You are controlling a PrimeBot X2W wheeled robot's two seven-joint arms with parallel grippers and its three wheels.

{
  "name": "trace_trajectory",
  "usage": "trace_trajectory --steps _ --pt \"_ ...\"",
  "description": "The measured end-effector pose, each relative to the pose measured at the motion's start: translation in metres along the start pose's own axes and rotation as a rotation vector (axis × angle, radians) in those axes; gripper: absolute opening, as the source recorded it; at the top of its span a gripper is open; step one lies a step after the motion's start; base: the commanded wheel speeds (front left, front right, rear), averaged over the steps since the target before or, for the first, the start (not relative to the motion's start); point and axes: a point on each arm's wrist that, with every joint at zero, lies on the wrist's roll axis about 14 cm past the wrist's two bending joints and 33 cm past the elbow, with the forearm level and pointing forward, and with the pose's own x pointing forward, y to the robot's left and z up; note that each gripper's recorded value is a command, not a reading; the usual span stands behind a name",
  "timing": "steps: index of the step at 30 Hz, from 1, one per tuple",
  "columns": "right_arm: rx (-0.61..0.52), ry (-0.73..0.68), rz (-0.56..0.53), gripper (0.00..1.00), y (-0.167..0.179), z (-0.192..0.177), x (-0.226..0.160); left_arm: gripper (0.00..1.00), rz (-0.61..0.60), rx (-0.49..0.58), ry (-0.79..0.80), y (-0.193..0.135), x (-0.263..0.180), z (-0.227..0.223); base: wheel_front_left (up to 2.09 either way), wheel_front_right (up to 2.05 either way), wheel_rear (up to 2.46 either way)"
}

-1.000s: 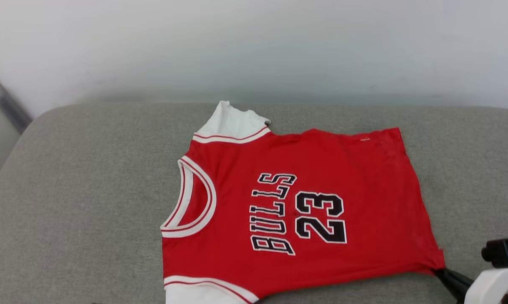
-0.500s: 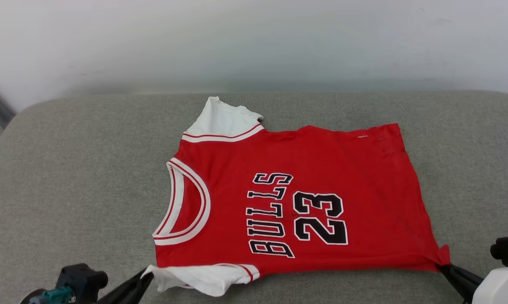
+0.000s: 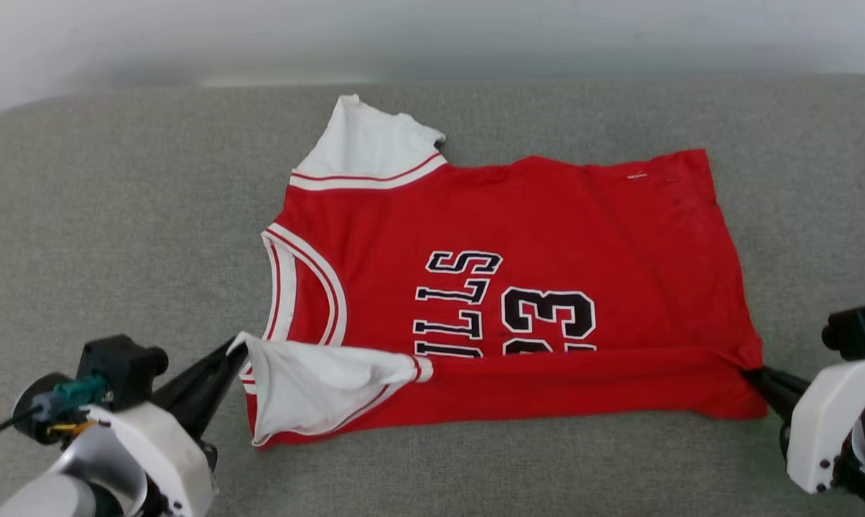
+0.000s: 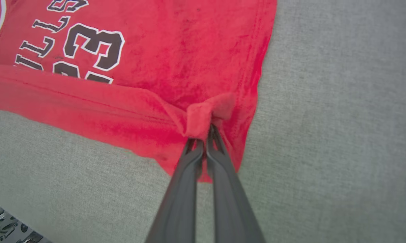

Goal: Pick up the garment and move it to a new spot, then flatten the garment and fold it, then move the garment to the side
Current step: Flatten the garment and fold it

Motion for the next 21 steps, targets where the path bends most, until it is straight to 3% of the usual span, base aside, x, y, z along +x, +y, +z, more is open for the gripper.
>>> trace_trajectory --steps 16,17,18,19,21 --pt "-0.023 0.135 0.001 0.0 -0.001 -0.004 0.053 0.0 0.032 0.0 0.125 0.027 0.056 -0.045 0.0 0.0 0.0" --pt "-0.024 0.136 -0.001 0.44 -0.001 -0.004 0.054 0.38 0.034 -0.009 0.123 0.026 0.058 -0.046 0.0 0.0 0.0" --pt "-0.025 0.134 -0.004 1.0 -0.002 -0.004 0.054 0.93 0.038 -0.013 0.12 0.026 0.059 -0.047 0.0 0.0 0.0" --pt "-0.025 0.132 -0.008 1.0 -0.002 -0.004 0.054 1.0 0.041 -0.018 0.112 0.026 0.06 -0.046 0.0 0.0 0.0" --pt "-0.028 0.125 -0.008 1.0 0.0 -0.003 0.054 1.0 0.054 -0.015 0.097 0.029 0.062 -0.044 0.0 0.0 0.0"
